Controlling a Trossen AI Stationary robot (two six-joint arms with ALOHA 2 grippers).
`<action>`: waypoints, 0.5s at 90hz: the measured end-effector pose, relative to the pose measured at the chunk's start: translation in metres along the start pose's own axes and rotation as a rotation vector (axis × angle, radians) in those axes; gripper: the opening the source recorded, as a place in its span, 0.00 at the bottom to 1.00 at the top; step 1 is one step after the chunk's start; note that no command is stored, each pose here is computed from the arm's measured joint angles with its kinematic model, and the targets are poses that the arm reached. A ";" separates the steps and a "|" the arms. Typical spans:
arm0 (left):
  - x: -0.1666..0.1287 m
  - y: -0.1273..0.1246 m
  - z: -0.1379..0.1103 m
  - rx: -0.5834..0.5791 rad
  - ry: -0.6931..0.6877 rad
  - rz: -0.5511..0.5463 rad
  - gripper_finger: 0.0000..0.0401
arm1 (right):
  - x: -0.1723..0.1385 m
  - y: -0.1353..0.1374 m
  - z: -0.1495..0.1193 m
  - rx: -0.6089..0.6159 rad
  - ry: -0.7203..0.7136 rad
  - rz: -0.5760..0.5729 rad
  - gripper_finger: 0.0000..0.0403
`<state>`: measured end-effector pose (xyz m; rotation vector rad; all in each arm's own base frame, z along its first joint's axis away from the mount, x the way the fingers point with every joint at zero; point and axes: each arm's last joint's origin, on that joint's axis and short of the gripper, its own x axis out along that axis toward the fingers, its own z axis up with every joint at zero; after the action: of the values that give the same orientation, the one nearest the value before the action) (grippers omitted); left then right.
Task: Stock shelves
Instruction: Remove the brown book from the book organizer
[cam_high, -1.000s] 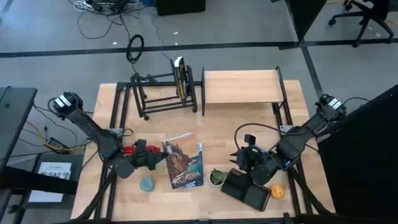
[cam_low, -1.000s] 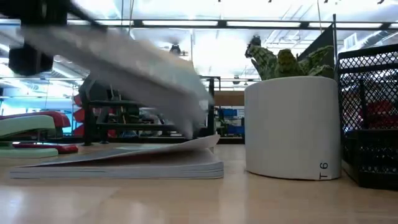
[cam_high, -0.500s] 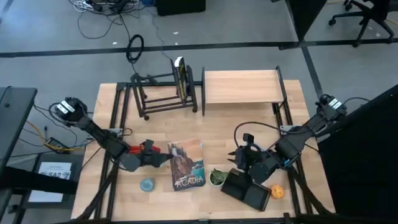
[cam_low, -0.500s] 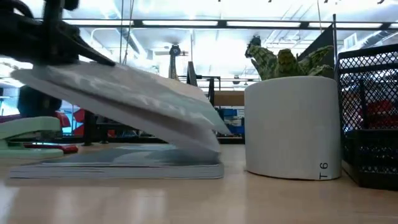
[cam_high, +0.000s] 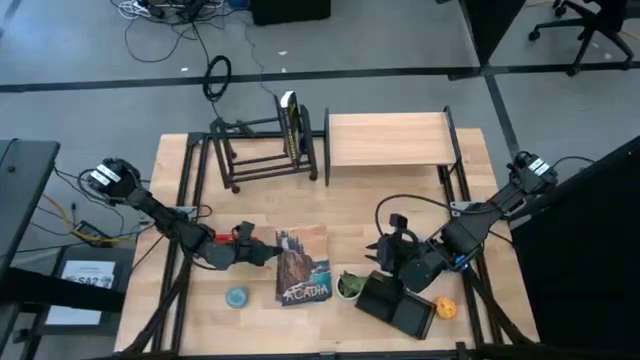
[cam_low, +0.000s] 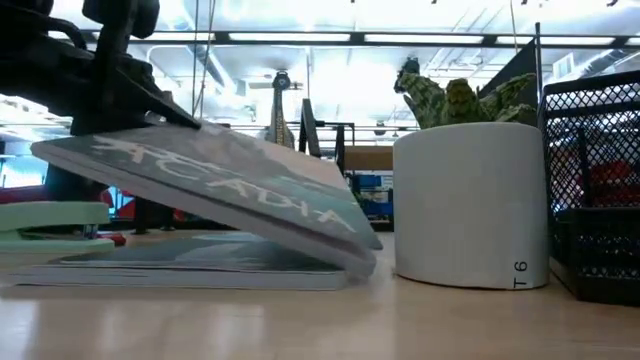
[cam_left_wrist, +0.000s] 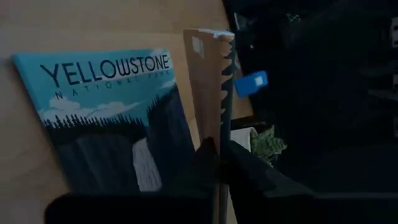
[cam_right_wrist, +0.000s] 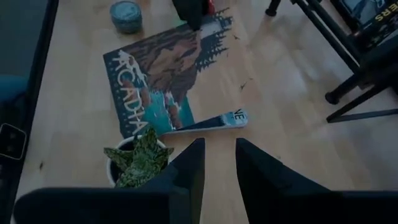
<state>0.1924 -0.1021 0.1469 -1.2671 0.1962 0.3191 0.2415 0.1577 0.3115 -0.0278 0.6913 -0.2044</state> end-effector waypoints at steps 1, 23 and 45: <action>0.000 0.000 0.000 0.001 0.000 0.000 0.08 | 0.000 0.000 0.000 0.000 0.000 0.000 0.15; 0.000 -0.001 -0.001 0.025 0.035 -0.012 0.33 | 0.000 0.000 0.000 0.000 0.000 0.000 0.15; -0.014 -0.018 0.010 0.013 0.041 -0.108 0.39 | 0.000 0.000 0.000 0.000 0.001 0.001 0.15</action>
<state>0.1849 -0.0986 0.1706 -1.2674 0.1644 0.1992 0.2415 0.1577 0.3115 -0.0277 0.6919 -0.2038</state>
